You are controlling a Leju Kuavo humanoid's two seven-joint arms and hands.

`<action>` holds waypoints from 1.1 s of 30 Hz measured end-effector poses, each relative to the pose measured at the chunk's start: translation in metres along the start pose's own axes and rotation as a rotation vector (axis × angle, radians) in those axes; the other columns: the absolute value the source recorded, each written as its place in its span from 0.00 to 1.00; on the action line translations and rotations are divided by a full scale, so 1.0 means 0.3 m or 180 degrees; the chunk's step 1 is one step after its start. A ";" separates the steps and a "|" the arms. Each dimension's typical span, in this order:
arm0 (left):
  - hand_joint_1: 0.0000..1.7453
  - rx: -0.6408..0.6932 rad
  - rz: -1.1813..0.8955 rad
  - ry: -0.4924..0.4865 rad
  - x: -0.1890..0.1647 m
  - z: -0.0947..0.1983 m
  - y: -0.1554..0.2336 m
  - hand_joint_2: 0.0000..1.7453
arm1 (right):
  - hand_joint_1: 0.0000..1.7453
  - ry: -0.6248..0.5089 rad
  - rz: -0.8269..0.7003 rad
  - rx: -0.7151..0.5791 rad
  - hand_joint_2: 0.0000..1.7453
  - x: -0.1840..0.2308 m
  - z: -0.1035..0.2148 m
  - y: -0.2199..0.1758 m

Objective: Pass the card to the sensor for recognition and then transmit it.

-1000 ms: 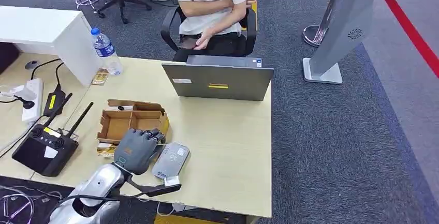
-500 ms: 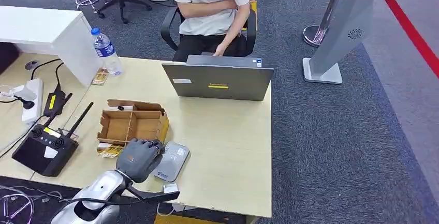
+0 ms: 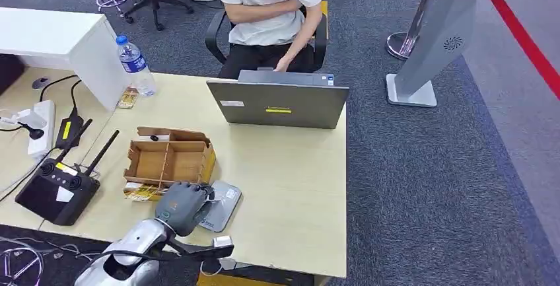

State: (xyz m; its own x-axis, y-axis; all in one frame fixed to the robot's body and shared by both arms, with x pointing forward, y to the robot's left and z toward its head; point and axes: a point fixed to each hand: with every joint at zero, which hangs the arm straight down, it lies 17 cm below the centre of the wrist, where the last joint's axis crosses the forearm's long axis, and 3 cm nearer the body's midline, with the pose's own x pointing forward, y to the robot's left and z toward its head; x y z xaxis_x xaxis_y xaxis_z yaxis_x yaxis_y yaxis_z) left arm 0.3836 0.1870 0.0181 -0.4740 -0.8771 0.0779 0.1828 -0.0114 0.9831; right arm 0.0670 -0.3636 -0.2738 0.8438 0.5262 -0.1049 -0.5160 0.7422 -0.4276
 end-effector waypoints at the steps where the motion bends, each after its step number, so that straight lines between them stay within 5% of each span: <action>1: 1.00 -0.0019 0.0004 -0.0004 0.002 0.000 -0.006 1.00 | 0.00 -0.0003 0.0001 -0.0001 1.00 0.001 0.000 0.000; 15: 1.00 0.0423 0.0059 -0.0067 0.036 -0.034 0.093 1.00 | 0.00 -0.0006 0.0005 -0.0003 1.00 0.000 -0.001 -0.002; 20: 1.00 0.1757 -0.0013 -0.0128 0.065 -0.023 0.493 1.00 | 0.00 -0.0052 0.0103 -0.0034 1.00 0.006 -0.001 -0.007; 23: 1.00 0.2416 -0.0138 -0.0013 -0.016 0.006 0.758 1.00 | 0.00 -0.0084 0.0188 -0.0038 1.00 0.012 -0.001 -0.009; 33: 1.00 0.2978 -0.0756 0.0832 -0.506 -0.051 1.300 1.00 | 0.00 -0.0216 0.0484 -0.0069 1.00 0.102 0.001 -0.057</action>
State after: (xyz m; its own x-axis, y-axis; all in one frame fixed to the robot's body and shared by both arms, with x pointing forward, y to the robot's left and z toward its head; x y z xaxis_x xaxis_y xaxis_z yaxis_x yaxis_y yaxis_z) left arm 0.5400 0.3084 0.3871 -0.1854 -0.9805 -0.0659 -0.6970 0.0839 0.7121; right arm 0.1017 -0.3600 -0.2694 0.7439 0.6593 -0.1093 -0.6332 0.6431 -0.4308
